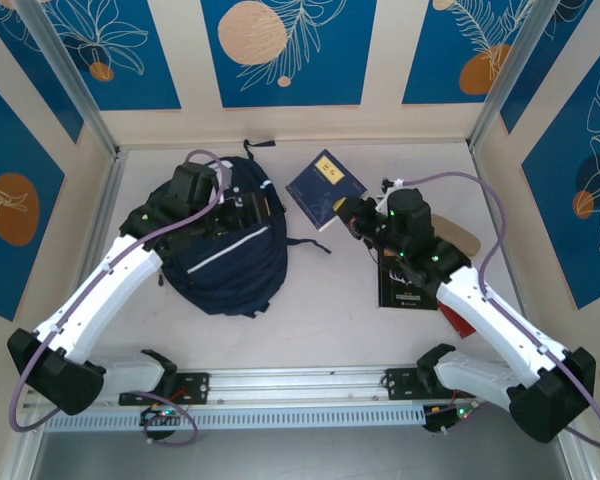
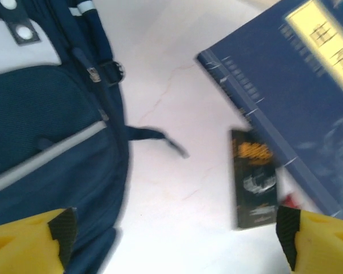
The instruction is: Pack the student bag
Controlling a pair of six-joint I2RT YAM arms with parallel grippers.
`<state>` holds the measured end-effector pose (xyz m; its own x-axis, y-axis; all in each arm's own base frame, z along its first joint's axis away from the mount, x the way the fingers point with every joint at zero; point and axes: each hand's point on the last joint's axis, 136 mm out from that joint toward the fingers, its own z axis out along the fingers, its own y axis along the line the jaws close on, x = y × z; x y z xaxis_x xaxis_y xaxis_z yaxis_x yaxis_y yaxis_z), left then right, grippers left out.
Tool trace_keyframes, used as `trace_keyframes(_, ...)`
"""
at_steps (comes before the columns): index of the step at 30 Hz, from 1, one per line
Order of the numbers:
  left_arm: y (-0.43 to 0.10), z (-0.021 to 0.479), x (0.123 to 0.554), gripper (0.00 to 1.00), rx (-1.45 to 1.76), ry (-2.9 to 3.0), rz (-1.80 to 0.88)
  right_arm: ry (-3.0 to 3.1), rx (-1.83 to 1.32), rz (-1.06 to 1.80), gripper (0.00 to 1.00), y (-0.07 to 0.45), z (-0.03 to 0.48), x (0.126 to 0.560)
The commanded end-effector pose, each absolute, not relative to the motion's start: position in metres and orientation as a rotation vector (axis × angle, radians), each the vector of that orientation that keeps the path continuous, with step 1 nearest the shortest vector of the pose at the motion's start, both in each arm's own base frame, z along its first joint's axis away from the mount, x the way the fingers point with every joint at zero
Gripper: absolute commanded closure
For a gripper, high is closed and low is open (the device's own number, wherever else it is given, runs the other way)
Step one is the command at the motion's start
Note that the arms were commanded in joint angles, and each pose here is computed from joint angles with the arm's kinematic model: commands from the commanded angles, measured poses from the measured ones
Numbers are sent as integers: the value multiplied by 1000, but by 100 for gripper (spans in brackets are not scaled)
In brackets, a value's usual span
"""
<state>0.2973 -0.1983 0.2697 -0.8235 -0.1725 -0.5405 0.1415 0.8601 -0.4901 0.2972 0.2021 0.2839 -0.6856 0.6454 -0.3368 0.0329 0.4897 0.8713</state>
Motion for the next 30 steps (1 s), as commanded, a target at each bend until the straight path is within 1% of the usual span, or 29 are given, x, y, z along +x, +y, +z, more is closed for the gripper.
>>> trace_keyframes(1,-174,234,279,5,316,2574,-419,2143,552,1007,95,174,258,287)
trace_keyframes(4,-162,215,280,0,392,2624,-276,2172,587,975,95,162,248,281)
trace_keyframes(12,-155,173,279,0,612,2726,-125,2225,667,970,96,152,227,273)
trace_keyframes(16,-150,158,280,4,695,2767,-41,2232,671,973,95,151,225,273)
trace_keyframes(22,-150,126,278,16,804,2870,14,2242,698,975,94,149,219,272)
trace_keyframes(28,-153,111,287,19,879,2896,49,2251,720,985,93,149,215,270)
trace_keyframes(30,-154,106,290,24,889,2898,58,2249,725,988,93,148,215,270)
